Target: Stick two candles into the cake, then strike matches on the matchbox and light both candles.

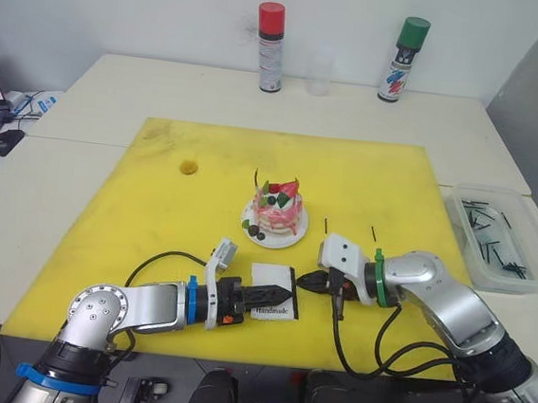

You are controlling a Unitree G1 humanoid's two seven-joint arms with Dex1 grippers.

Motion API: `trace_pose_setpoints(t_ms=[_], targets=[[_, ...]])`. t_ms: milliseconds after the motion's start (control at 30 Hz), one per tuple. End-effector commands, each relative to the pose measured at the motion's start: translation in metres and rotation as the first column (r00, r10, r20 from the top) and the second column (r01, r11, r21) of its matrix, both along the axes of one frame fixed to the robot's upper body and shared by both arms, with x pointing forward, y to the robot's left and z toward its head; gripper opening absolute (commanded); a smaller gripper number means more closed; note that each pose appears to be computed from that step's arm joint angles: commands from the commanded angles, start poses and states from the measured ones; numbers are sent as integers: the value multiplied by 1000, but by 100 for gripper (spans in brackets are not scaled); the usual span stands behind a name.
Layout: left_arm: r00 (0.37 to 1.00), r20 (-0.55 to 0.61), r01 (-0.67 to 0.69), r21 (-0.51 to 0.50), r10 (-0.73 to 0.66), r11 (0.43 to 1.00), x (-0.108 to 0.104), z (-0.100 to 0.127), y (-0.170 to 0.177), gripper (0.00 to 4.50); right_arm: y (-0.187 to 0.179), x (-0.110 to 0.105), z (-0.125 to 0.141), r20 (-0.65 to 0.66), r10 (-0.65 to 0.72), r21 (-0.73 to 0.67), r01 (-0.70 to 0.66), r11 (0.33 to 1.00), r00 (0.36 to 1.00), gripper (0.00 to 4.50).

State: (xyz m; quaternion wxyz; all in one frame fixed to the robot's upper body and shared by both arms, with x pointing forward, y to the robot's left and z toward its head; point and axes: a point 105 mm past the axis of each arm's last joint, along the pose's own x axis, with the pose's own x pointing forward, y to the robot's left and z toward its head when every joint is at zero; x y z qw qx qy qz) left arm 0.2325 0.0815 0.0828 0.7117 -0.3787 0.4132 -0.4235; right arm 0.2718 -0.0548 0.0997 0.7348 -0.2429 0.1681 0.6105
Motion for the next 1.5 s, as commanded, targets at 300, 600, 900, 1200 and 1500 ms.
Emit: trace_pose_setpoints(t_ms=[300,600,900,1200,1500], targets=[[999,-50,25,83,-21,996,-7,-21,1,232,6,-1,10,37,26,17,-26,1000,999,0],[999,-45,10,96,-6,995,-2,-22,7,232,-11,-16,19,-9,24,5,-24,1000,1000,0],[999,-48,10,99,-5,995,0,-23,8,232,-2,-34,6,-96,81,6,-80,997,992,0],[999,-41,10,103,-6,995,0,-23,7,232,2,-39,5,-116,105,19,-104,994,988,0],[999,-41,19,121,-14,992,-1,-26,8,232,-2,-34,9,-102,77,24,-75,997,992,0]])
